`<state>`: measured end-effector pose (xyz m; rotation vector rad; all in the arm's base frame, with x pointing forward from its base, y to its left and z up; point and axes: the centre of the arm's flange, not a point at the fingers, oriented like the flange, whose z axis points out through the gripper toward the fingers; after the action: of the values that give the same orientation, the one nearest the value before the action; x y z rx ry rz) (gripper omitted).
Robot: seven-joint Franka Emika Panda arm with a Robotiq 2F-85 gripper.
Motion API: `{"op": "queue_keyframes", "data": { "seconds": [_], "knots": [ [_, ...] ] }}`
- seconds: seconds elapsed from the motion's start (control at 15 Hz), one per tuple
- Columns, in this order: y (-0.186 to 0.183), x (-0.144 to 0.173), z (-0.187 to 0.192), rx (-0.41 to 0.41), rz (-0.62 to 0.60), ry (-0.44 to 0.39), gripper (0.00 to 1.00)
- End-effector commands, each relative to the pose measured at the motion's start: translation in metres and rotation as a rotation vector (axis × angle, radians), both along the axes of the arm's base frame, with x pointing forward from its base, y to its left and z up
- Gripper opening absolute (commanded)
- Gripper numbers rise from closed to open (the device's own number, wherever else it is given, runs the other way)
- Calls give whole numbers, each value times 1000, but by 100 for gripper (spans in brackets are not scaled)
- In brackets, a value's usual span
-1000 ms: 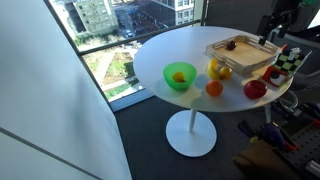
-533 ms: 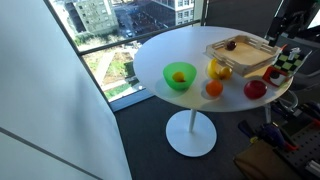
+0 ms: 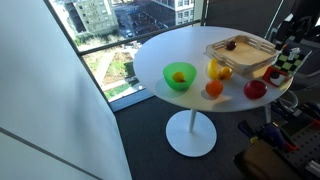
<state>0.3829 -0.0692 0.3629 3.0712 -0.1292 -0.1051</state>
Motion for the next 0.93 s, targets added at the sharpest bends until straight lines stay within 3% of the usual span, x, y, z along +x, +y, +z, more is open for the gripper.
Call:
{"op": "queue_keyframes", "data": {
  "seconds": [0.0,0.87],
  "knots": [
    [-11,-10,-5,1,39,-17,100],
    [-34,-22,-10,-3,-1,-4,100]
  ]
}}
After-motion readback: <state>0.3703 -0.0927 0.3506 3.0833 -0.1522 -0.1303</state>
